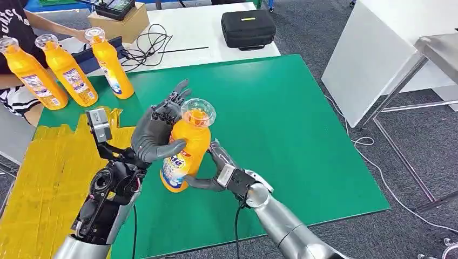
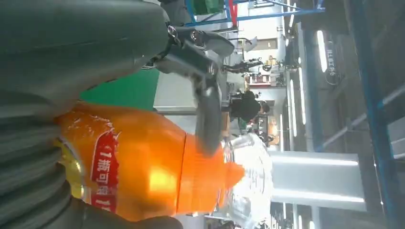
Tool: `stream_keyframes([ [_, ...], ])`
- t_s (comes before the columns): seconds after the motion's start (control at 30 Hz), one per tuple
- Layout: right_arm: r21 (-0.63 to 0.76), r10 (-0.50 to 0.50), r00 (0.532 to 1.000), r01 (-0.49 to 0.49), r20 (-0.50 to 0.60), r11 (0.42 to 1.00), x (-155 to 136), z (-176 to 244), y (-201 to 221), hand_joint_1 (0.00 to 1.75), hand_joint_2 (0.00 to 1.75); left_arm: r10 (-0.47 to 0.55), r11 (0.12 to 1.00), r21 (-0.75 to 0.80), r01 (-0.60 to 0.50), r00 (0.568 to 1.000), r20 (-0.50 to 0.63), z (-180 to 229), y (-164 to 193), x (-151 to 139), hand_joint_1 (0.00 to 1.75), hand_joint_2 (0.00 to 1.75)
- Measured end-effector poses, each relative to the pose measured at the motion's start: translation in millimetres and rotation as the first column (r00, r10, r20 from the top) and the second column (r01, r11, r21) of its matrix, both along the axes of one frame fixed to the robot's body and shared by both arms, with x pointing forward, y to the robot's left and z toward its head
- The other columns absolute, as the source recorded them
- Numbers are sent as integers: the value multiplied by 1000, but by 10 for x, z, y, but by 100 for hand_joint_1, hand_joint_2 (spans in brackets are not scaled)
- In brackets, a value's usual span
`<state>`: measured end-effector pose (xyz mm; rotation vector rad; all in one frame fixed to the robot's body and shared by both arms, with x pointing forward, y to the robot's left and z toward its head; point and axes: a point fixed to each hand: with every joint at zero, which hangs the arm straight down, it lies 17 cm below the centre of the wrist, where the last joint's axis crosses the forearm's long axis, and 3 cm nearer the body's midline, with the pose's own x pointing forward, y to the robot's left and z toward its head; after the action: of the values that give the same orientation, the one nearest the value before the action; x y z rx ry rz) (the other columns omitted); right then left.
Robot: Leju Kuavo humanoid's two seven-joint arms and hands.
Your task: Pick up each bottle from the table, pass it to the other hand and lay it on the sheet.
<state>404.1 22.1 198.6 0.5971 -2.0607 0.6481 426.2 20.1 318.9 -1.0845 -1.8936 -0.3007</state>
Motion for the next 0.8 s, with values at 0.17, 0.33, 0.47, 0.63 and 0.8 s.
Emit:
stream_keyframes([
  [0.17, 10, -26, 1000, 26, -3, 1000, 39, 7, -37, 175, 175, 10, 1000, 7, -10, 1000, -7, -36, 3, 30, 0, 175],
  [0.33, 13, -48, 999, 48, -9, 999, 72, -16, -70, 175, 175, 16, 1000, 20, -16, 1000, -4, -69, -5, 36, 0, 175],
  [0.47, 28, -79, 997, 79, -14, 996, 115, 1, -109, 175, 175, 39, 999, 39, -39, 999, -3, -119, 1, 57, 0, 175],
  [0.63, 58, -108, 994, 109, -22, 992, 148, 52, -127, 175, 175, 56, 998, 43, -55, 998, -15, -175, 27, 72, 0, 175],
  [0.8, 88, -155, 988, 156, -28, 984, 193, 116, -196, 175, 175, 71, 996, 54, -70, 997, -18, -235, 44, 72, 0, 175],
])
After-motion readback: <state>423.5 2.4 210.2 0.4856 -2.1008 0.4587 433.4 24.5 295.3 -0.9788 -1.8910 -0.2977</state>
